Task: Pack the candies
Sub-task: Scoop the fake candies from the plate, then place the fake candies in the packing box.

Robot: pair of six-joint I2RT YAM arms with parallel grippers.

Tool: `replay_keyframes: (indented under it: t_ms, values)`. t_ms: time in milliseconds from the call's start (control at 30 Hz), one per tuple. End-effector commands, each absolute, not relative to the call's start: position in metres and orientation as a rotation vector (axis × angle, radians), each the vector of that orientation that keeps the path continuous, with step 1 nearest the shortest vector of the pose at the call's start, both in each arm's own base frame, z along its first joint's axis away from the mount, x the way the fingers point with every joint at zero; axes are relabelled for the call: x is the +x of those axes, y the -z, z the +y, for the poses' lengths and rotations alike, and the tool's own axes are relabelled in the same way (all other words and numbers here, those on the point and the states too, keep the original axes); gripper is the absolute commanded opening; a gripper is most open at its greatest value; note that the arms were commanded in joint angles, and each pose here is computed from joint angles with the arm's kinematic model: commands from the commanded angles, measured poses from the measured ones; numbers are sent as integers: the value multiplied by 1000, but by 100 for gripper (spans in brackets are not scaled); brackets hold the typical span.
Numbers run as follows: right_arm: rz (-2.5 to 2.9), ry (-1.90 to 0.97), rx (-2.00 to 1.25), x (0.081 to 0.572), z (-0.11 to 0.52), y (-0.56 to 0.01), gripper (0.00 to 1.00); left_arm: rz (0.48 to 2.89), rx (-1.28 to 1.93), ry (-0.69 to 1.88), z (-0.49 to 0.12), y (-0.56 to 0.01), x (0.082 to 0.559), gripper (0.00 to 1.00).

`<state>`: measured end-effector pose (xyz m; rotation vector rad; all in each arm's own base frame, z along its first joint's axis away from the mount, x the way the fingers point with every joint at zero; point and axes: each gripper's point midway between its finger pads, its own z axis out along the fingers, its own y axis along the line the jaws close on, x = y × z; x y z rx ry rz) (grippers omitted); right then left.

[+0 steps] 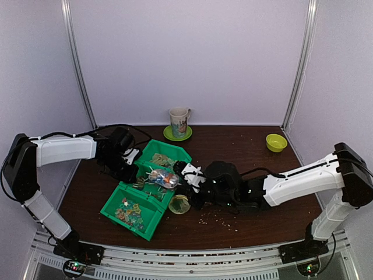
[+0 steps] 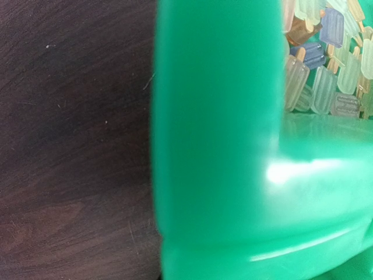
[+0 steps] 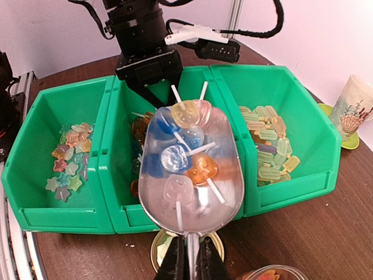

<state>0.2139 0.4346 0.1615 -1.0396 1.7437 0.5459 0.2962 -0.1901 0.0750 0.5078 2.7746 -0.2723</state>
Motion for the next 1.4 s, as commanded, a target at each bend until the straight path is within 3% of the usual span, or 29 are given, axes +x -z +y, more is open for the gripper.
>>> replay_keyframes:
  t_ms: [0, 333, 933, 1367]
  values:
    - [1651, -574, -927, 221, 420, -195, 0, 2651, 476, 384, -210, -108, 321, 0]
    - [1641, -545, -862, 220, 384, -202, 0, 2650, 474, 383, -209, -109, 321, 0]
    - [1957, -337, -818, 203, 290, -157, 0, 2636, 465, 393, -208, -117, 321, 0]
    - [2138, -232, -876, 188, 270, -141, 0, 2634, 464, 389, -208, -118, 320, 0]
